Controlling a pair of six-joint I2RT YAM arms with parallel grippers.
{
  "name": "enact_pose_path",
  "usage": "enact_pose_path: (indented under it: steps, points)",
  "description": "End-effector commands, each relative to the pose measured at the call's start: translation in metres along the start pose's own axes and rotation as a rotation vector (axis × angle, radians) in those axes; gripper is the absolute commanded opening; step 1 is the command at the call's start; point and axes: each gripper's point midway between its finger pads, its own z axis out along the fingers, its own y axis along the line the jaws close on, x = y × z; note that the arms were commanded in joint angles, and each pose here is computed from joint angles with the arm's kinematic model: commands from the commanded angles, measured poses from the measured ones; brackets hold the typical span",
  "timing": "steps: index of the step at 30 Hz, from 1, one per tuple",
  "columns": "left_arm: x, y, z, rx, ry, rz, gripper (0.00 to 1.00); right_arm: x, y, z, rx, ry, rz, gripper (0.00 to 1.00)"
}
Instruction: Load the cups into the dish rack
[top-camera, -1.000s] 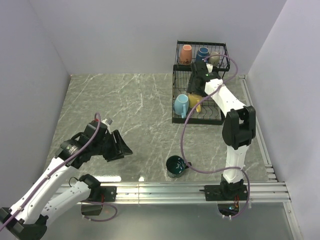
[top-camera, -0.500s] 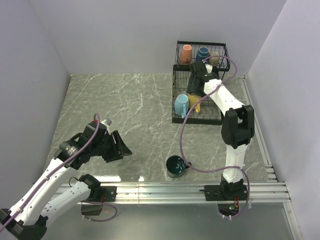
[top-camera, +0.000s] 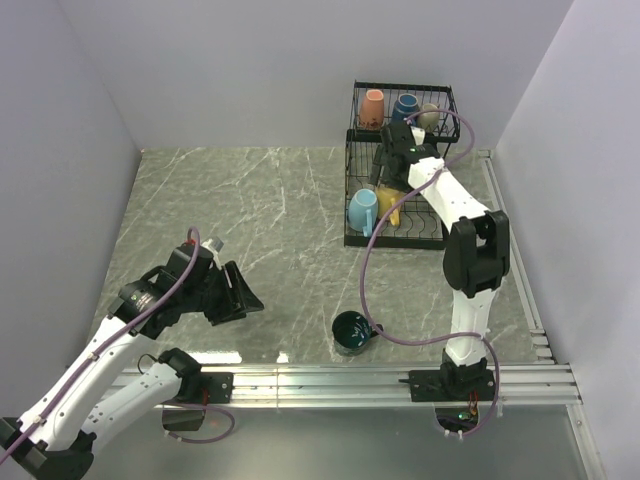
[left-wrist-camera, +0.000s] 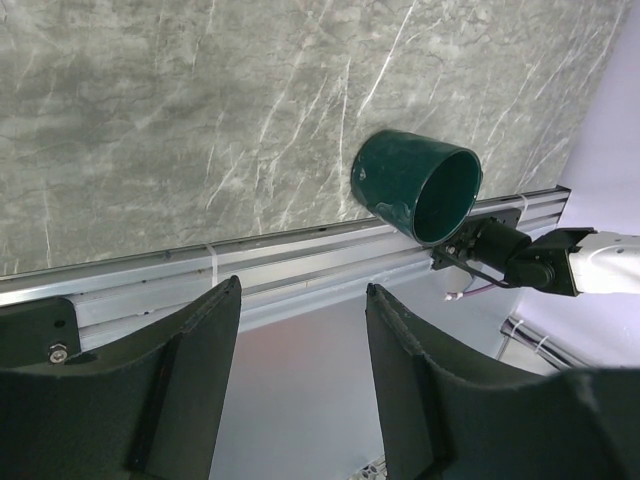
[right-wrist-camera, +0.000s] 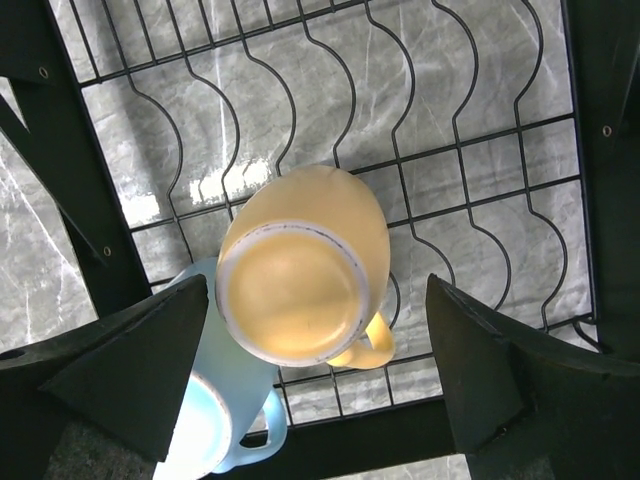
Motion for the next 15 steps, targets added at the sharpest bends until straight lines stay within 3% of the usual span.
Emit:
enact_pose_path:
  steps: [1, 10, 15]
  points:
    - [-0.002, 0.001, -0.002, -0.008, -0.010, 0.017, 0.59, -0.044, -0.002, -0.045, -0.026, -0.127, 0.038, 0.96]
    - [-0.011, 0.001, 0.018, -0.054, 0.016, 0.087, 0.58, -0.061, -0.069, -0.130, 0.028, -0.246, 0.168, 0.99]
    - [-0.013, -0.017, 0.039, 0.000, 0.054, 0.110, 0.59, -0.008, -0.071, -0.155, -0.133, -0.169, 0.219, 0.99]
